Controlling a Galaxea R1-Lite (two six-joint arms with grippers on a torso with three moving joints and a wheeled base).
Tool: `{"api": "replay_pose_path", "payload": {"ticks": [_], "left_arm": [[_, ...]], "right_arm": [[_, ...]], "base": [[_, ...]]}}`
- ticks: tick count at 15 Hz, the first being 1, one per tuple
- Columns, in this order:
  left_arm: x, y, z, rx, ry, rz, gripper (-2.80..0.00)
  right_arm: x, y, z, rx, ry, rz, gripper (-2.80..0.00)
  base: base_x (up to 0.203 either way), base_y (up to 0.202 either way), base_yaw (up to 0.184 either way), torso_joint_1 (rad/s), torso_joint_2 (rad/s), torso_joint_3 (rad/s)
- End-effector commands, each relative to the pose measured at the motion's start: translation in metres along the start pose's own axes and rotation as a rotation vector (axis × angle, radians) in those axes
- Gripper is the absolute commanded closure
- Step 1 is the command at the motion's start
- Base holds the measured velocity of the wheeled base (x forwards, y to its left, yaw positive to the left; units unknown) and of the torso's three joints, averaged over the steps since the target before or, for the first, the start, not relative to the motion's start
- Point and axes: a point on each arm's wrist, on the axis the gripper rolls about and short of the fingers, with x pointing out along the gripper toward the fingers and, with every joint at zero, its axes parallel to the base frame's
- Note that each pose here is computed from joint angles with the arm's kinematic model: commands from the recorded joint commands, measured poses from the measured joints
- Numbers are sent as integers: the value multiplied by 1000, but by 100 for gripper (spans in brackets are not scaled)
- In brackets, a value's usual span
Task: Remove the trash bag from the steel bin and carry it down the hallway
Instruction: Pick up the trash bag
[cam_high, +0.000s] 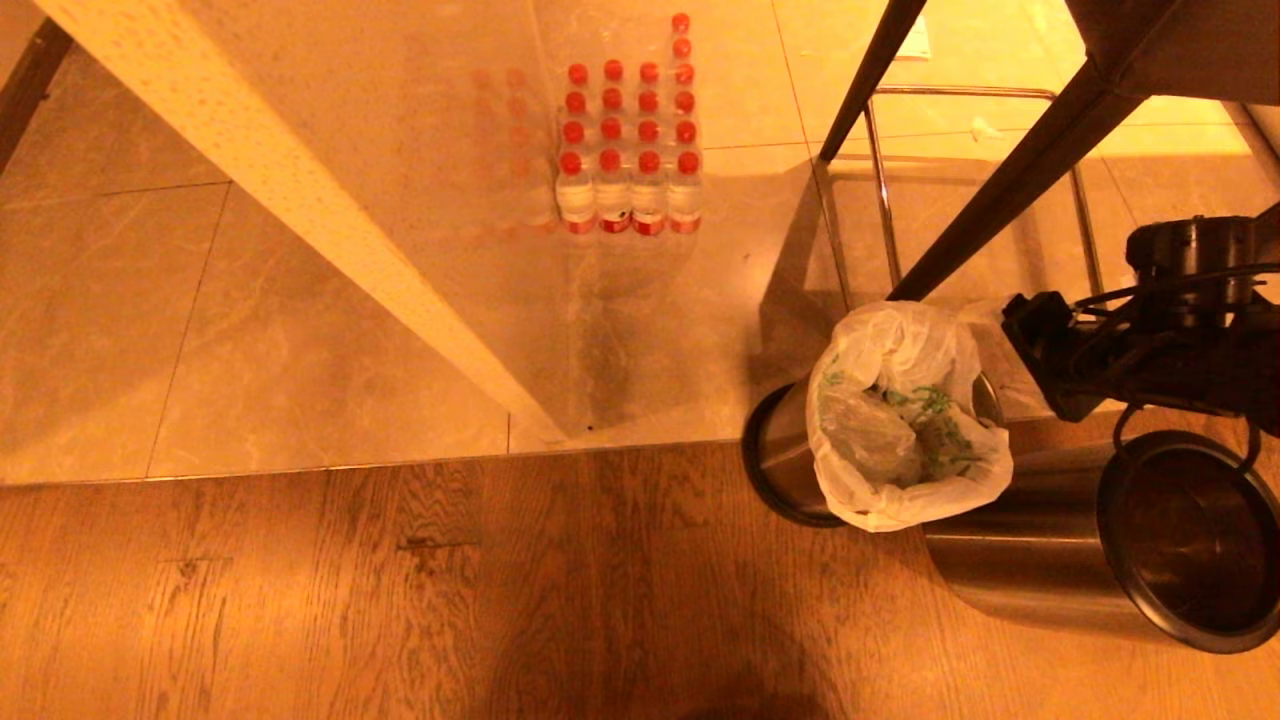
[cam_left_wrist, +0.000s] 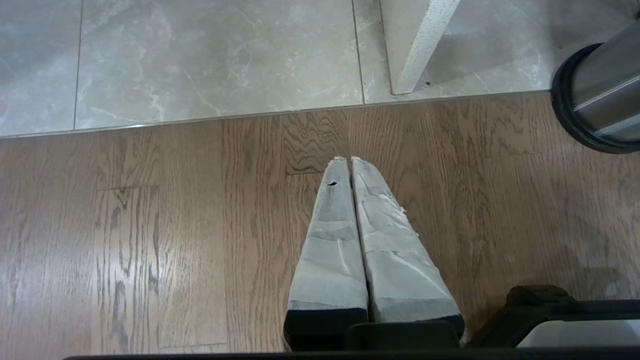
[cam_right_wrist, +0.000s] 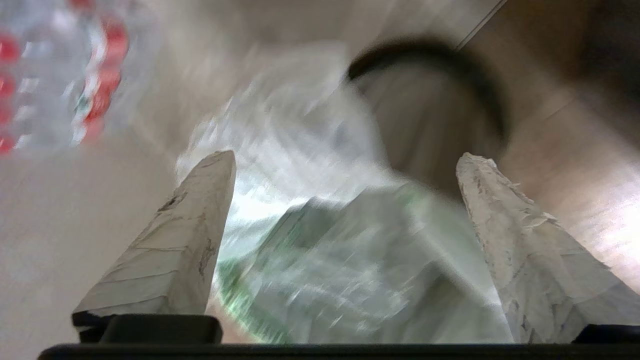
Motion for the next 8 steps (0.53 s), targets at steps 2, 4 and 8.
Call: {"api": "replay_pose_path", "payload": {"ticks": [2, 4, 8], "left_arm": [[0, 0, 0, 0, -2, -1, 0], [0, 0, 0, 0, -1, 1, 0], [0, 0, 0, 0, 0, 0, 0]], "right_arm": [[15, -1, -1, 4, 5, 13, -280], [24, 3, 3, -2, -4, 44, -280], [33, 10, 8, -23, 0, 108, -280]], "base": [[0, 0, 0, 0, 0, 0], [0, 0, 0, 0, 0, 0], [0, 0, 0, 0, 0, 0]]}}
